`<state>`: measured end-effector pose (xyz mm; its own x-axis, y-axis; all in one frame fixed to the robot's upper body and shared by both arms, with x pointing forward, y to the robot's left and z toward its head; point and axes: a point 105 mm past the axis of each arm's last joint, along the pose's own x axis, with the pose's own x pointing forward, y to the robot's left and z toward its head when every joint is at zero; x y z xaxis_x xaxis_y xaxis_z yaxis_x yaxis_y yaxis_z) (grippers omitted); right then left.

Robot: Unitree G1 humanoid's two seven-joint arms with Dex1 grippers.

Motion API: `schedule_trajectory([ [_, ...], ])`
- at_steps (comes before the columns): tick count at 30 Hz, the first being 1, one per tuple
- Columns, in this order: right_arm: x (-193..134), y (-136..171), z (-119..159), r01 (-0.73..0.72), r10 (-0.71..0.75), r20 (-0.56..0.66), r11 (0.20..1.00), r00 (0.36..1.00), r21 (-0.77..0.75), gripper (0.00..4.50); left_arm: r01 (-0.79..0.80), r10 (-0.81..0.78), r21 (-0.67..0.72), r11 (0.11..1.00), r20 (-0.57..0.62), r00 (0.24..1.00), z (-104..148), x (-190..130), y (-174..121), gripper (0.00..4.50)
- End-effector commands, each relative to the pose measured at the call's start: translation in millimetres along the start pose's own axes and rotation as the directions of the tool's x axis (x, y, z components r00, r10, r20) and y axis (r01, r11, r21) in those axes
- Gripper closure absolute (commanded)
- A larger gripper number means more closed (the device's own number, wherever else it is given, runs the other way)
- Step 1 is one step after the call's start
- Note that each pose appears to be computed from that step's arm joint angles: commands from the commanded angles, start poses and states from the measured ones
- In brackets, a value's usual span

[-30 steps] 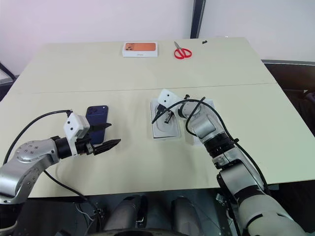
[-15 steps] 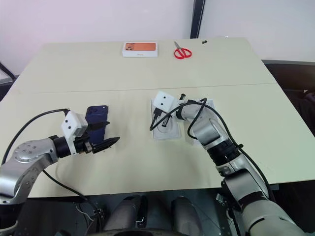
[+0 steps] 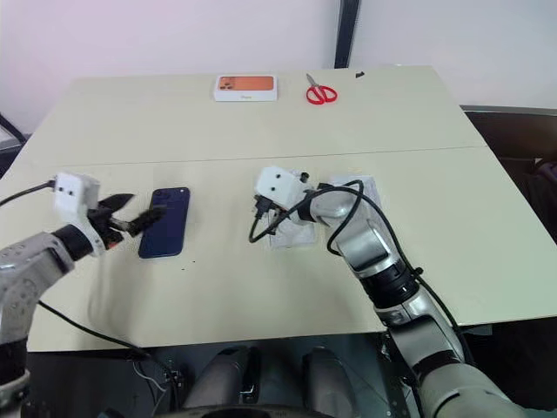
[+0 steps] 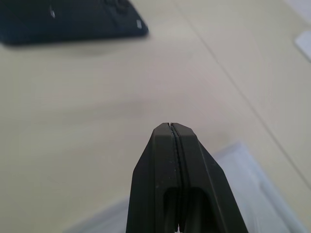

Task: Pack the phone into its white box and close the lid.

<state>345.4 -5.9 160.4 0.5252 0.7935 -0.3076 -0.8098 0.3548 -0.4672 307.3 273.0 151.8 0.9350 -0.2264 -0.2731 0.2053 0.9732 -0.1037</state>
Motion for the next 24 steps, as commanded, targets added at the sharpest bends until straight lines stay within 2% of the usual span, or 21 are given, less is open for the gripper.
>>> schedule_trajectory([
  [1,22.9,12.3,11.6,-0.032,0.032,0.013,0.998,0.999,-0.057,4.5,-0.087,0.076,-0.084,0.993,-0.124,0.989,-4.3,0.4,12.2,0.02],
  [2,29.7,15.0,10.4,-0.037,0.037,0.002,0.997,0.999,-0.067,4.5,-0.096,0.081,-0.111,0.989,-0.133,0.988,-3.2,1.6,13.5,0.02],
  [7,64.2,37.3,13.1,-0.104,0.103,-0.024,0.993,0.994,-0.062,4.5,-0.089,0.013,-0.207,0.974,-0.345,0.939,-20.6,10.5,9.2,0.02],
  [13,88.6,58.2,11.9,-0.163,0.157,-0.062,0.981,0.986,-0.109,4.5,-0.053,-0.079,-0.272,0.961,-0.453,0.888,-33.8,19.5,-6.2,0.02],
  [16,95.7,63.0,11.3,-0.171,0.163,-0.068,0.978,0.984,-0.123,4.5,-0.015,-0.143,-0.316,0.949,-0.469,0.872,-37.6,23.1,-18.5,0.02],
  [20,102.3,63.6,12.5,-0.163,0.156,-0.065,0.978,0.986,-0.132,4.5,0.097,-0.278,-0.397,0.913,-0.429,0.859,-39.8,33.7,-49.1,0.02],
  [24,104.2,61.6,12.8,-0.152,0.145,-0.06,0.98,0.988,-0.127,4.5,0.135,-0.313,-0.401,0.906,-0.422,0.85,-43.5,36.6,-63.3,0.02],
])
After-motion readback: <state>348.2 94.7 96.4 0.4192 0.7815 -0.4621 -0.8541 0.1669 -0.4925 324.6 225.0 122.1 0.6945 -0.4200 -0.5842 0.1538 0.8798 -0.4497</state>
